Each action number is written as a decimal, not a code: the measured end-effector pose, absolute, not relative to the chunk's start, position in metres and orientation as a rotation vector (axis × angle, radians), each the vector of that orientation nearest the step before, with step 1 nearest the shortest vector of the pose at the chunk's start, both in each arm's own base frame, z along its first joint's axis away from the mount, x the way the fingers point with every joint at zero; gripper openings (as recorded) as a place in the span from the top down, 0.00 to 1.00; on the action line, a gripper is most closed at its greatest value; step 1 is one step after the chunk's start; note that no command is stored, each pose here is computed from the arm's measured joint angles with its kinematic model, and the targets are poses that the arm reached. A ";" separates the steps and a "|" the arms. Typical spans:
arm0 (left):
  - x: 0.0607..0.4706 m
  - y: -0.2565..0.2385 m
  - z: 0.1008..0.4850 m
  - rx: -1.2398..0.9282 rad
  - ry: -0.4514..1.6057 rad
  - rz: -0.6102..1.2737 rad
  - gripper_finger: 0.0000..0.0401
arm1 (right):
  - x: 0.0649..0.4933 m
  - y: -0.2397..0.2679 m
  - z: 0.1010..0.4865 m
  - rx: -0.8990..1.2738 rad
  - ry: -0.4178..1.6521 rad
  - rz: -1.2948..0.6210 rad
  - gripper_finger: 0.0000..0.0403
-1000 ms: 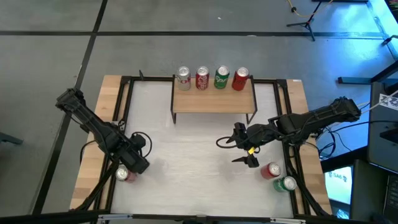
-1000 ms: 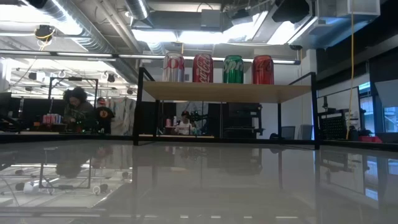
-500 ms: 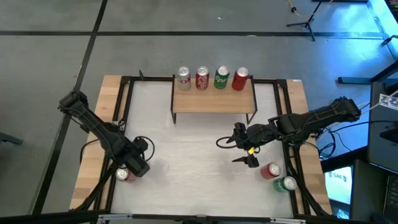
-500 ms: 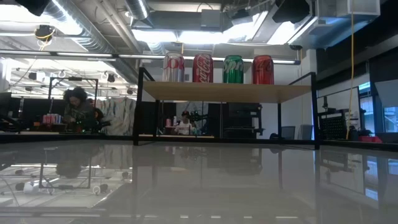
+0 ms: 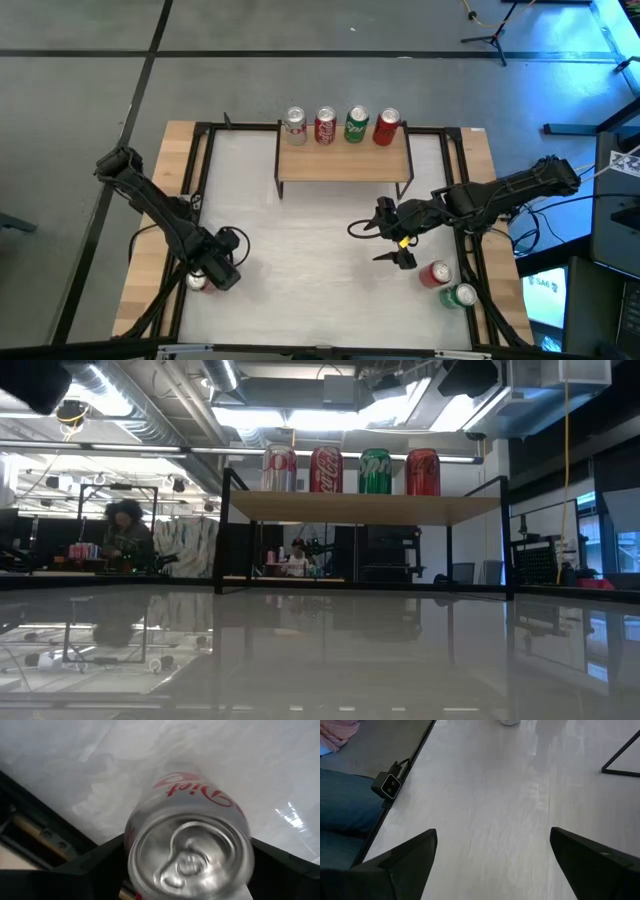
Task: Place canned beverage on shelf
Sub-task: Put the red-silver soda can aligned with the other red-silver soda can on the shelf
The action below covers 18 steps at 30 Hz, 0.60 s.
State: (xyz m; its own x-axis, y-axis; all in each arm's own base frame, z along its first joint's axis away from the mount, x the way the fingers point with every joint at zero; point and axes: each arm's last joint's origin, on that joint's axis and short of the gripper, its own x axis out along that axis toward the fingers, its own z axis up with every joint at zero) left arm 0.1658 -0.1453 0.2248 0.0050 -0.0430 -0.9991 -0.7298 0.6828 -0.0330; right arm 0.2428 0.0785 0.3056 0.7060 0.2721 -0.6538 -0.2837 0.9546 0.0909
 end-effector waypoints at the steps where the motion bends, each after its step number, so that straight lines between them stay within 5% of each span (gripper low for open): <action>1: 0.166 -0.145 0.222 -0.674 1.487 0.606 0.19 | 0.243 0.079 0.306 -0.017 0.724 0.308 0.05; 12: 0.166 -0.144 0.217 -0.655 1.445 0.621 0.20 | 0.243 0.079 0.306 -0.017 0.723 0.309 0.05; 18: 0.166 -0.143 0.217 -0.656 1.444 0.623 0.29 | 0.243 0.079 0.306 -0.017 0.723 0.309 0.05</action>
State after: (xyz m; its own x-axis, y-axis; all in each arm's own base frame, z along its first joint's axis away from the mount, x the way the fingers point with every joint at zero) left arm 0.1664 -0.1431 0.2172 0.0353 -0.0074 -0.9993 -0.7321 0.6805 -0.0309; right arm 0.2428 0.0785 0.3056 0.7064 0.2719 -0.6536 -0.2835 0.9547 0.0907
